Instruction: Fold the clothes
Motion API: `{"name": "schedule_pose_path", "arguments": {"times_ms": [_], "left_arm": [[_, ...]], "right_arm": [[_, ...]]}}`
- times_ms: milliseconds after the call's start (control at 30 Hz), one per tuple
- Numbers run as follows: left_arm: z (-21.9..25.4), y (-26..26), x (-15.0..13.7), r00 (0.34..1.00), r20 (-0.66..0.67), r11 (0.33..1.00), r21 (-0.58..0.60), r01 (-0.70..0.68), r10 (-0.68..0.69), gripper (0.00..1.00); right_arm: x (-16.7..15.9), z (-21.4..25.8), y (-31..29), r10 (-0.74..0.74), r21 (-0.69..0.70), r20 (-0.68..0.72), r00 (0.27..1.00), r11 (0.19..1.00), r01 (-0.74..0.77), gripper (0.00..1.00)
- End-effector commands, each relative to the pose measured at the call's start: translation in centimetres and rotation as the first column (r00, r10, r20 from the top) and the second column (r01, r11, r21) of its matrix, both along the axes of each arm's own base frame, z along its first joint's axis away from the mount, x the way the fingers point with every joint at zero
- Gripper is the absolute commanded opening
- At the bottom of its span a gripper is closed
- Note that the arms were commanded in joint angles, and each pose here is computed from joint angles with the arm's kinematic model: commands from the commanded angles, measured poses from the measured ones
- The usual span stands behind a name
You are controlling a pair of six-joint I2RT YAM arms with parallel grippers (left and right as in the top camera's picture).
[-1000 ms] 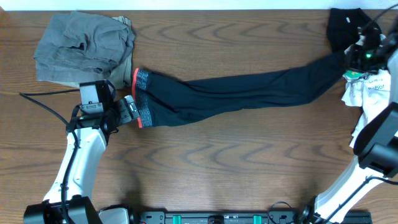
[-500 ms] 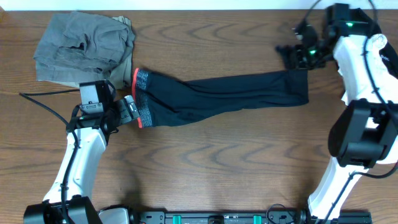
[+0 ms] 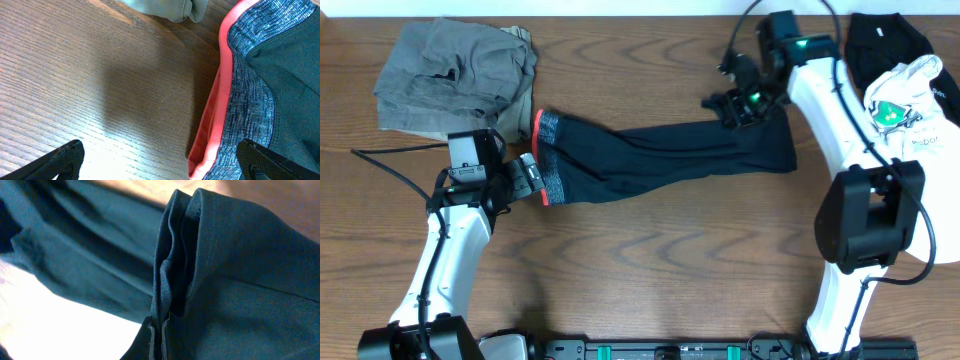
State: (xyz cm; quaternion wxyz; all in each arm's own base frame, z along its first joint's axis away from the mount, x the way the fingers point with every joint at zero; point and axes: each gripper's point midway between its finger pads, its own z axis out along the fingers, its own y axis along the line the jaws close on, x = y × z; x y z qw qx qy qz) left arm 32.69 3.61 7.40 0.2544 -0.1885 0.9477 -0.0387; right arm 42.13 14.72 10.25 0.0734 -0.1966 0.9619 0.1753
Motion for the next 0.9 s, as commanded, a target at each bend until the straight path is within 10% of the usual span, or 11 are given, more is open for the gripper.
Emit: {"name": "schedule_pose_path", "arguments": {"times_ms": [0, 167, 300, 367, 867], "left_arm": [[1.1, 0.1, 0.7, 0.999, 0.03, 1.0, 0.014, 0.015, -0.016, 0.98], [1.1, 0.1, 0.7, 0.999, 0.032, 1.0, 0.014, 0.015, -0.016, 0.98], [1.2, 0.1, 0.8, 0.999, 0.037, 1.0, 0.015, 0.015, -0.015, 0.98], [1.2, 0.1, 0.8, 0.999, 0.036, 1.0, 0.014, 0.015, -0.016, 0.98], [-0.8, -3.0, 0.5, 0.979, -0.004, 0.975, -0.09, 0.204, -0.205, 0.98]], "right_arm": [[-1.5, 0.0, 1.3, 0.025, -0.014, -0.02, 0.999, 1.0, -0.025, 0.01], [-3.2, -1.2, 2.9, 0.051, -0.024, -0.062, 0.997, 0.998, -0.052, 0.02], [-3.9, -2.1, 4.2, 0.082, -0.041, -0.062, 0.995, 0.996, -0.085, 0.63], [-3.9, -2.2, 4.5, 0.091, -0.059, -0.05, 0.995, 0.994, -0.094, 0.78], [0.0, 3.3, 2.1, 0.013, -0.174, 0.1, 0.995, 0.985, 0.004, 0.8]]}}
